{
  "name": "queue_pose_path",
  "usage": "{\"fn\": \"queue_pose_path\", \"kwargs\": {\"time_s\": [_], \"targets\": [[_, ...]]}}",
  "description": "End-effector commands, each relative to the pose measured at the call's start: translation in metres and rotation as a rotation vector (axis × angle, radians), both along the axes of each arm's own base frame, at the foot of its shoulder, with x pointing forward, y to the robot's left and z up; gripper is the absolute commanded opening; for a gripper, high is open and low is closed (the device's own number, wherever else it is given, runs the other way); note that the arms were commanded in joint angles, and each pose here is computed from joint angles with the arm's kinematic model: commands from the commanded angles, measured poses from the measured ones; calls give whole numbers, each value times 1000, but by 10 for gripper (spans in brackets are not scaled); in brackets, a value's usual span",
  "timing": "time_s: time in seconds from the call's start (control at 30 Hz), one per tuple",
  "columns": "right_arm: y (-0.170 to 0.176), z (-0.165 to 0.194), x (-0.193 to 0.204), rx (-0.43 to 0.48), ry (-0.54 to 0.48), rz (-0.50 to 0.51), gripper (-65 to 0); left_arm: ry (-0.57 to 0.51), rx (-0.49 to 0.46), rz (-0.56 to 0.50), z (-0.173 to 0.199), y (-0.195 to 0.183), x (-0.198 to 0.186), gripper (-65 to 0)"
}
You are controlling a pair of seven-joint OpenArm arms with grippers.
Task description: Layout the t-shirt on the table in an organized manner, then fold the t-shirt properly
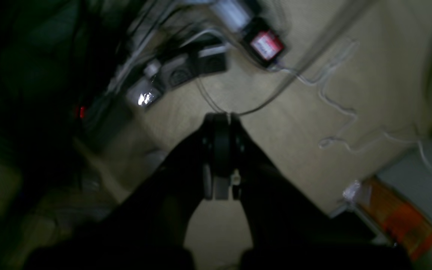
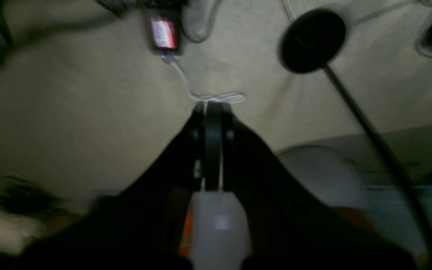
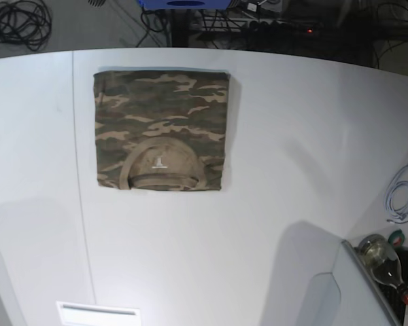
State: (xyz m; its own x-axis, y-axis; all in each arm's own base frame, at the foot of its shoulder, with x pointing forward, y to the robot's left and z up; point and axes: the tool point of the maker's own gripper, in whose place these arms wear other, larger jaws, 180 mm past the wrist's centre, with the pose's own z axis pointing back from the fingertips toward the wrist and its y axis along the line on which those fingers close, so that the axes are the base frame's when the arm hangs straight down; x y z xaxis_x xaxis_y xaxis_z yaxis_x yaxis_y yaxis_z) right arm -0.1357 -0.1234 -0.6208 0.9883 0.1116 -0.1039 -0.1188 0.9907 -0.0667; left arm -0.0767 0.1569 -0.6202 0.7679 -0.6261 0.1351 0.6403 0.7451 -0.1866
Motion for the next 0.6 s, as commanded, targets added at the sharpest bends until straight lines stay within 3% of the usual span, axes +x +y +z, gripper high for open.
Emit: {"fn": "queue_pose_path", "kwargs": {"time_s": [0.0, 0.17, 0.23, 0.37, 0.57], "targets": [[-20, -2, -6, -40, -27, 67, -650, -18, -14, 47, -6, -4, -1, -650], [-56, -6, 7, -48, -253, 361, -645, -73, 44, 171, -24, 7, -18, -650], [-74, -6, 25, -69, -321, 437, -644, -185, -11, 184, -23, -14, 12, -650], [-94, -11, 63, -117, -354, 494, -644, -226, -17, 180, -23, -36, 19, -650], [-118, -13, 79, -164, -317, 534, -642, -87, 87, 163, -36, -42, 15, -650]]}}
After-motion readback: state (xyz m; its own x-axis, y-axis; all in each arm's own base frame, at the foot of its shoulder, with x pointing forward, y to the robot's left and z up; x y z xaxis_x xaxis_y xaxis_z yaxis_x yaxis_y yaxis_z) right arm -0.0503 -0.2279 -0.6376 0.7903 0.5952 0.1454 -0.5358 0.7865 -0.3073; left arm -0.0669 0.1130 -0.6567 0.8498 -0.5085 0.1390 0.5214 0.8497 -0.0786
